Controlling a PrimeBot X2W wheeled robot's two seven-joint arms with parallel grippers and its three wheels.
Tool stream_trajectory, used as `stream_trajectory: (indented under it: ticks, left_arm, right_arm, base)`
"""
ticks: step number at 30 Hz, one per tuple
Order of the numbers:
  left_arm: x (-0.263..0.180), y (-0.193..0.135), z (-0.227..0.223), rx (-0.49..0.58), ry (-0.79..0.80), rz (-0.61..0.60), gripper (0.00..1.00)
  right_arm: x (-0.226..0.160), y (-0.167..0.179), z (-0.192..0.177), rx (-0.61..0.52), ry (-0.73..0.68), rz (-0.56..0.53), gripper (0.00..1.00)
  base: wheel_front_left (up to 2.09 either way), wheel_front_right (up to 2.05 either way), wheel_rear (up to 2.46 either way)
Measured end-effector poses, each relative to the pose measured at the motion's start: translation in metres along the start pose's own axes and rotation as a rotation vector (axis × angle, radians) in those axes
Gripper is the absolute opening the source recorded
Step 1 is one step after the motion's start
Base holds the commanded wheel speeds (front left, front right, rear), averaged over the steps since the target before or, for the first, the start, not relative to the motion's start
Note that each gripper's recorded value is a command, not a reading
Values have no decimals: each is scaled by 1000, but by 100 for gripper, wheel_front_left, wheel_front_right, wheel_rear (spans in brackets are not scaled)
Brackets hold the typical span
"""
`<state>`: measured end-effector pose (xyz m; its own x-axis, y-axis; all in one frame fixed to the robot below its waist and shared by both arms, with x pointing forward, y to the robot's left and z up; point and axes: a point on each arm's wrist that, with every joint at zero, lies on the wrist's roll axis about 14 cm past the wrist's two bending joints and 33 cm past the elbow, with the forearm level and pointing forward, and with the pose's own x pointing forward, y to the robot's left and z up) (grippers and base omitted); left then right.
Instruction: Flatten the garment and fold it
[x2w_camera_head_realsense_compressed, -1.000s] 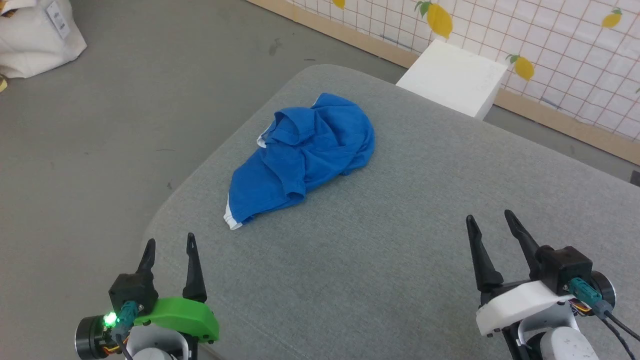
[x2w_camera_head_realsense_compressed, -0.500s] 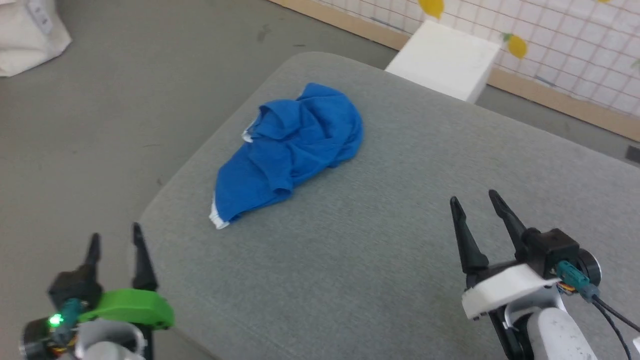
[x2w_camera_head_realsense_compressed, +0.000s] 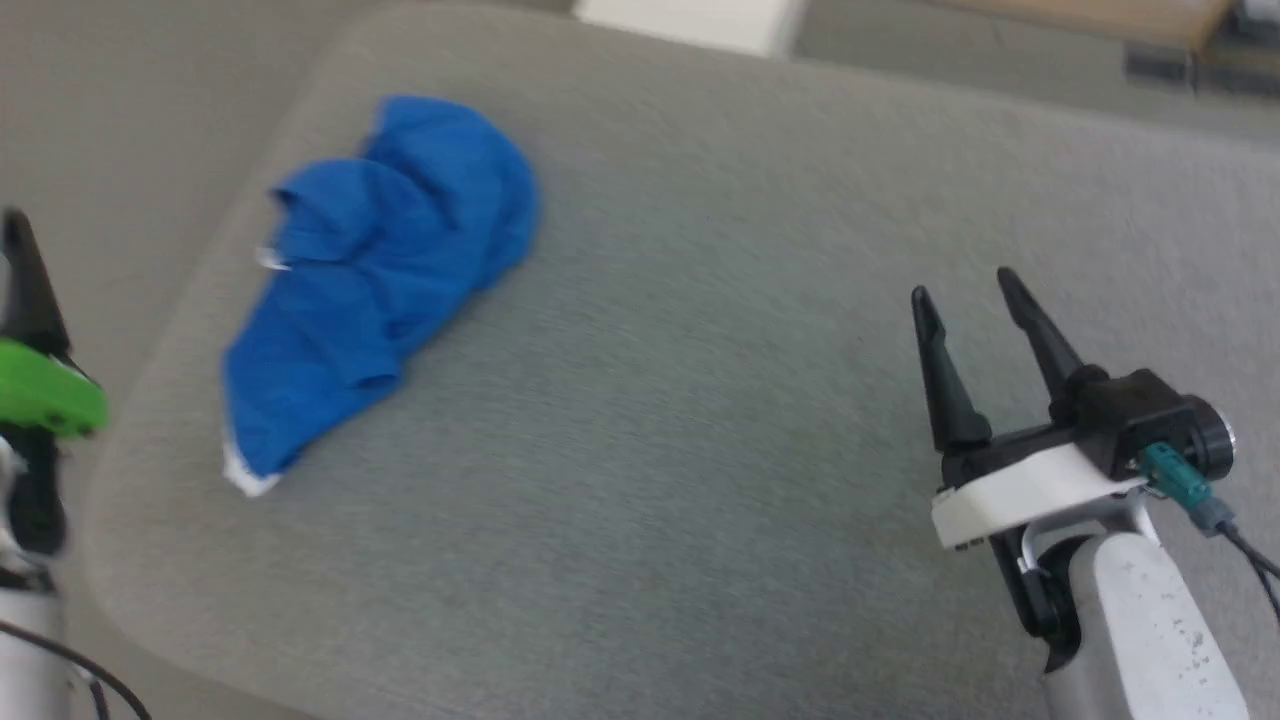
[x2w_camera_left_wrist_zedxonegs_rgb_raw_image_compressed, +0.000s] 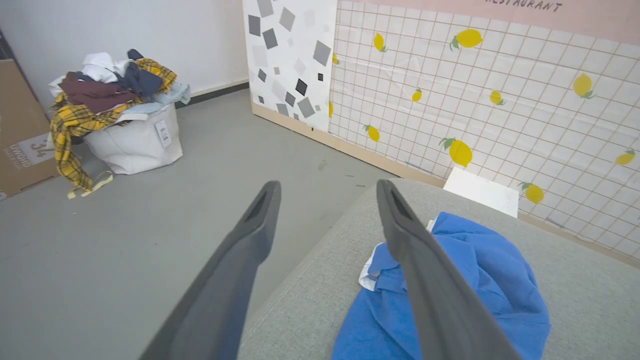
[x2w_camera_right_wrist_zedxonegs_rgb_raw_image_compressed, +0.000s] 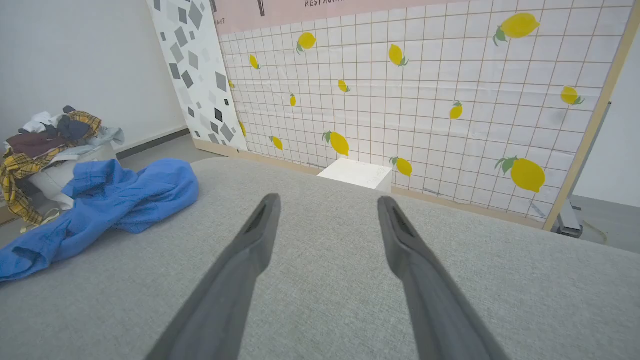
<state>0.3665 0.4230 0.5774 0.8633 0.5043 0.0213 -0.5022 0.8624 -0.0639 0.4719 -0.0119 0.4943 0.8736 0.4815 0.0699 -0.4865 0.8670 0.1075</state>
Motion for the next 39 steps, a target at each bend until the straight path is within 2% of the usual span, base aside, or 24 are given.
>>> stream_trajectory:
  ticks: [4,10,16,22,23,25,28,31,35,39]
  left_arm:
    - [37,-34,-26,-66,133,-83,100]
    - [62,-81,-104,-64,413,-174,100]
    - [56,-107,-197,-103,693,-153,100]
    - [52,-117,-238,-75,827,-132,100]
    - [52,-117,-240,-55,850,-137,84]
    - [53,-118,-238,-27,858,-146,0]
    - [56,-122,-227,3,796,-166,0]
    - [65,-125,-201,42,634,-179,0]
    - [85,-131,-123,94,288,-212,0]
    - [85,-146,-34,106,-12,-284,0]
  right_arm:
    - [-1,-24,-23,17,36,-53,100]
    - [-6,-56,-53,37,80,-126,100]
    - [-14,-79,-79,49,126,-179,100]
    - [-28,-97,-94,43,163,-231,100]
    - [-31,-99,-95,46,165,-241,100]
    - [-34,-102,-93,46,168,-250,100]
    - [-39,-104,-88,52,163,-265,100]
    - [-47,-103,-82,54,163,-276,100]
    - [-58,-98,-67,61,144,-283,100]
    - [-66,-90,-43,65,94,-283,100]
  base:
    - [0,0,0]
    - [0,0,0]
    - [0,0,0]
    - [0,0,0]
    - [0,0,0]
    - [0,0,0]
    - [0,0,0]
    - [0,0,0]
    - [0,0,0]
    - [0,0,0]
